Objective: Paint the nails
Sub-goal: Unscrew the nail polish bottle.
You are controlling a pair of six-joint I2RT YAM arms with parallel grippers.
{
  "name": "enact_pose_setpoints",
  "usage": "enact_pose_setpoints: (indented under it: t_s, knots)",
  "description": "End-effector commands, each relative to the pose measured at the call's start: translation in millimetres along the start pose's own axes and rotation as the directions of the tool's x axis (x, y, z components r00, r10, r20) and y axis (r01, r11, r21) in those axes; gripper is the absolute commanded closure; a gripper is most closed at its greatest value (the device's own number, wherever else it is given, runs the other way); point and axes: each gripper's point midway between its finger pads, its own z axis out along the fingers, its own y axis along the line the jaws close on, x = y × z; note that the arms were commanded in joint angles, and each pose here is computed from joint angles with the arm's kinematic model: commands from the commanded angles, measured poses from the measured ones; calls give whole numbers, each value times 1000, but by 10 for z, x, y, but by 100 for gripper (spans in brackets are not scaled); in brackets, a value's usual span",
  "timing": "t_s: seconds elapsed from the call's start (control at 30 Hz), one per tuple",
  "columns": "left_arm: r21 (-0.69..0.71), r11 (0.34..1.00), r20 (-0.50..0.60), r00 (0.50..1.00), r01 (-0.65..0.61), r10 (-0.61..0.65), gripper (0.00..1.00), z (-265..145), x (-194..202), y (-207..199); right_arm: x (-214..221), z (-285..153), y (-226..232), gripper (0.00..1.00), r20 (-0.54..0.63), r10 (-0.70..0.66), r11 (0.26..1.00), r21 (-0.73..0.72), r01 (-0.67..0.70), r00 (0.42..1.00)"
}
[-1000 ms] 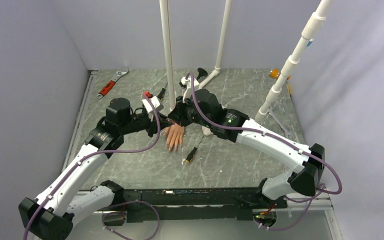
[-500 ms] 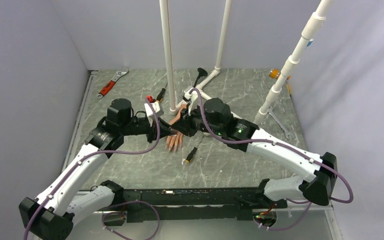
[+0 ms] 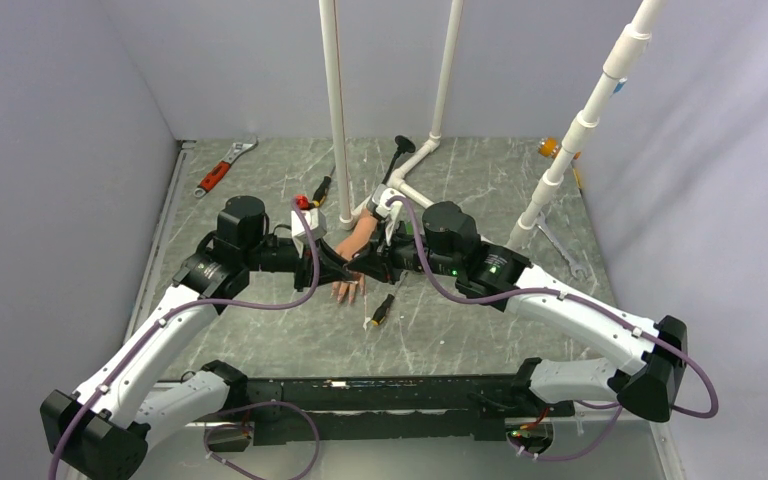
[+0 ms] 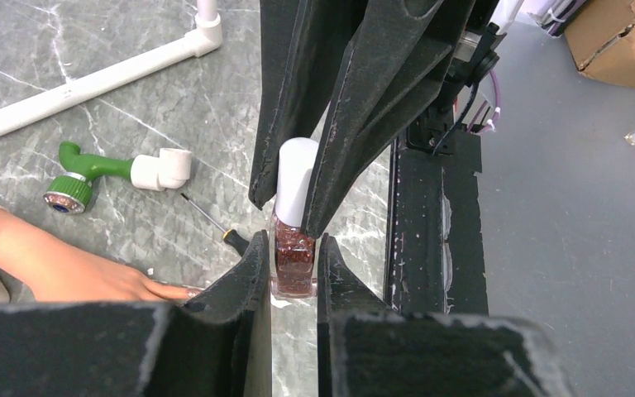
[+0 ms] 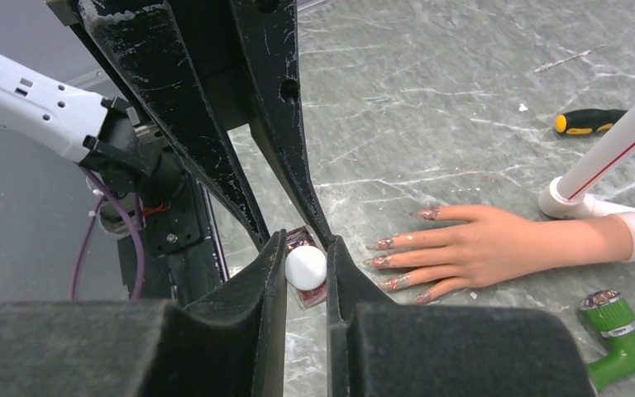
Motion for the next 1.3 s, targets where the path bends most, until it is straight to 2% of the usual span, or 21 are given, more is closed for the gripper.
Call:
enact_pose_setpoints:
  t_s: [0.0,0.1,0.2,0.33,0.43,0.6,0.77,1.0,1.1,1.27]
  knots:
    - [76,983,113,981,-168,159,100,-7,-381,-145,192,35,142,100,-50,-11,996,-85,7,999]
    - [73,984,110,981,-165,157,100,-3,-374,-135,188,38,170,100,-66,-13,994,-106,6,998]
    - [73,984,110,982,-165,157,100,-3,-374,-134,173,28,148,81,-74,-11,996,-93,4,997]
    - [63,984,107,982,-164,157,100,-4,-369,-120,30,-64,98,44,-20,-4,999,-41,3,1000]
    - [62,984,107,982,-165,158,100,-5,-371,-119,-34,-117,65,25,-6,1,1000,-10,-1,1000]
    - [52,984,105,981,-168,162,100,-7,-374,-106,-58,-169,72,8,-2,7,1000,-4,-7,1000]
    - [-8,988,93,984,-155,155,100,-12,-370,-2,-125,-273,37,1,45,18,999,38,-20,999]
    - [-157,979,70,987,-134,147,100,-58,-374,235,-282,-453,-173,0,196,92,976,179,-128,976]
    - [-217,968,54,988,-128,143,100,-91,-366,333,-300,-471,-256,0,228,158,953,218,-209,961]
    - [-277,952,64,987,-128,151,100,-133,-380,408,-395,-466,-325,0,265,194,933,247,-261,945]
